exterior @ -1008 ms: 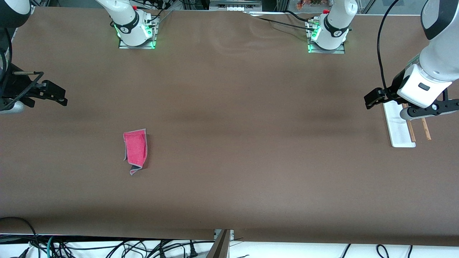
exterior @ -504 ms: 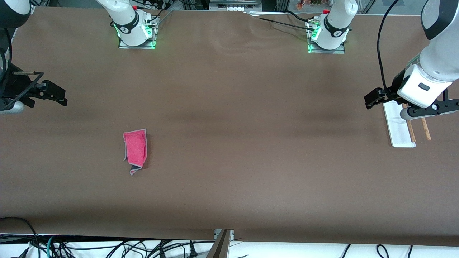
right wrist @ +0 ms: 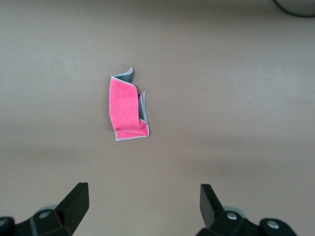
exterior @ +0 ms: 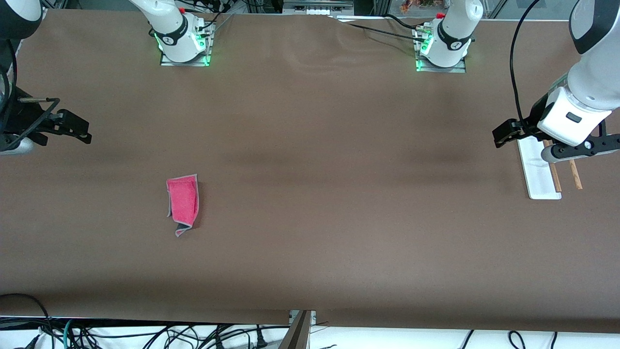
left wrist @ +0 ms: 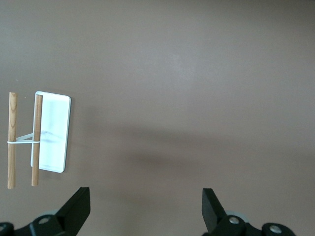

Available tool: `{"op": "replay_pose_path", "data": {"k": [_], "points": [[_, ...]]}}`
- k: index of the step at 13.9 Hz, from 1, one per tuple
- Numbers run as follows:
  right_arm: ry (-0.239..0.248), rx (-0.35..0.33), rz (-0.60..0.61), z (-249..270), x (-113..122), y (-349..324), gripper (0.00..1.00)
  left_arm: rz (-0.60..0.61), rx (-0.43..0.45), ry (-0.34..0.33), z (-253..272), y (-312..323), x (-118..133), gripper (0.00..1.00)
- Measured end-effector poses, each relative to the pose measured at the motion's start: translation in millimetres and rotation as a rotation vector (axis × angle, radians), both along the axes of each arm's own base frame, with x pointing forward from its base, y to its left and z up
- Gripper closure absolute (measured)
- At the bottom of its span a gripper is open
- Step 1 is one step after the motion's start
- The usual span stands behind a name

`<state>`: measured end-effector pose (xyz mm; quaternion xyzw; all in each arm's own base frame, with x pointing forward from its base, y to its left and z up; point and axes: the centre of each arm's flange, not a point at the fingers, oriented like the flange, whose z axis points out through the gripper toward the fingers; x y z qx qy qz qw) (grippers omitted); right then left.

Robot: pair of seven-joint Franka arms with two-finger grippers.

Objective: Pass towel and hang on rack

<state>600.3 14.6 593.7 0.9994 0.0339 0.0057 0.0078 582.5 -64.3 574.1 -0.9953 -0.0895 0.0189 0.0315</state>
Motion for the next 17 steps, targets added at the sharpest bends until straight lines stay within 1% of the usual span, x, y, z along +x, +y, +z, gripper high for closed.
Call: {"op": "replay_pose_path", "data": {"k": [5,10,12,14,17], "points": [[0.042,0.000,0.001,-33,15,0,0.00,0.000,0.000,-0.004,0,0,0,0.00],[0.060,-0.002,-0.002,-44,19,-1,0.00,0.000,-0.001,-0.004,0,0,0,0.00],[0.073,-0.018,0.001,-53,22,-2,0.00,0.000,-0.001,-0.004,0,0,0,0.00],[0.079,-0.030,0.004,-63,27,-2,0.00,0.000,-0.001,-0.004,0,0,0,0.00],[0.081,-0.029,0.012,-80,36,2,0.00,0.000,-0.001,-0.004,0,0,0,0.00]]}}
